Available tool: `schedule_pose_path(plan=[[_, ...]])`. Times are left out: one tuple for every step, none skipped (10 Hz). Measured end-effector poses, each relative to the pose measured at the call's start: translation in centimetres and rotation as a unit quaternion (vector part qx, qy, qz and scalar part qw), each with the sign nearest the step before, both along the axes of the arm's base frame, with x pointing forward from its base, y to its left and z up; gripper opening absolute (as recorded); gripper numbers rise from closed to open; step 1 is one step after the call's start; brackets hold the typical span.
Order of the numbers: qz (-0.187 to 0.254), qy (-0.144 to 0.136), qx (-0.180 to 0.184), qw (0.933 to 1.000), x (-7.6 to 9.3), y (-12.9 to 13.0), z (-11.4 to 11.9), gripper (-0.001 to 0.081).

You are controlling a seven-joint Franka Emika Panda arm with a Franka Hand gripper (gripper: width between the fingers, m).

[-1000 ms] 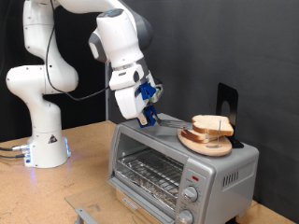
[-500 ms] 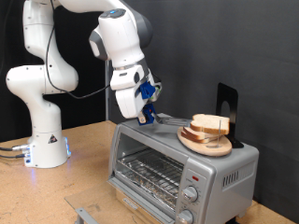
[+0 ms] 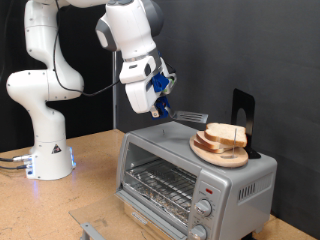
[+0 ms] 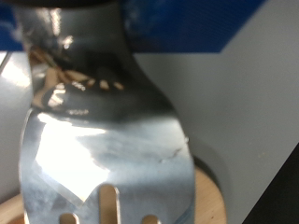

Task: Make a piece of toast with the oven

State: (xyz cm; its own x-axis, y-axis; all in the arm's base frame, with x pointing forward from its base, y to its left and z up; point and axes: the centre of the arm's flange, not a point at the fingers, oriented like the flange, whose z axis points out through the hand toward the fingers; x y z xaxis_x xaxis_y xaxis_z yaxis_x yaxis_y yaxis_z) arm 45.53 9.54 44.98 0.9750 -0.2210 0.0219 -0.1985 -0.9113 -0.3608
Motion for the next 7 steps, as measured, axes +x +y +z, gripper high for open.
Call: schedule_pose_path(plan=[[0.006, 0.009, -0.003, 0.9999, -0.26, 0.07, -0.05, 0.0400], [0.014, 0.021, -0.009, 0.9996, -0.61, 0.14, -0.15, 0.0400], [0.018, 0.029, -0.014, 0.9993, -0.84, 0.16, -0.22, 0.0400], [0.016, 0.033, -0.021, 0.9991, -0.87, 0.16, -0.19, 0.0400], [0.014, 0.033, -0.028, 0.9990, -0.80, 0.16, -0.04, 0.0400], [0.017, 0.031, -0.041, 0.9985, -0.67, 0.09, 0.09, 0.0400], [0.022, 0.031, -0.058, 0.9976, -0.43, -0.02, 0.03, 0.0400]])
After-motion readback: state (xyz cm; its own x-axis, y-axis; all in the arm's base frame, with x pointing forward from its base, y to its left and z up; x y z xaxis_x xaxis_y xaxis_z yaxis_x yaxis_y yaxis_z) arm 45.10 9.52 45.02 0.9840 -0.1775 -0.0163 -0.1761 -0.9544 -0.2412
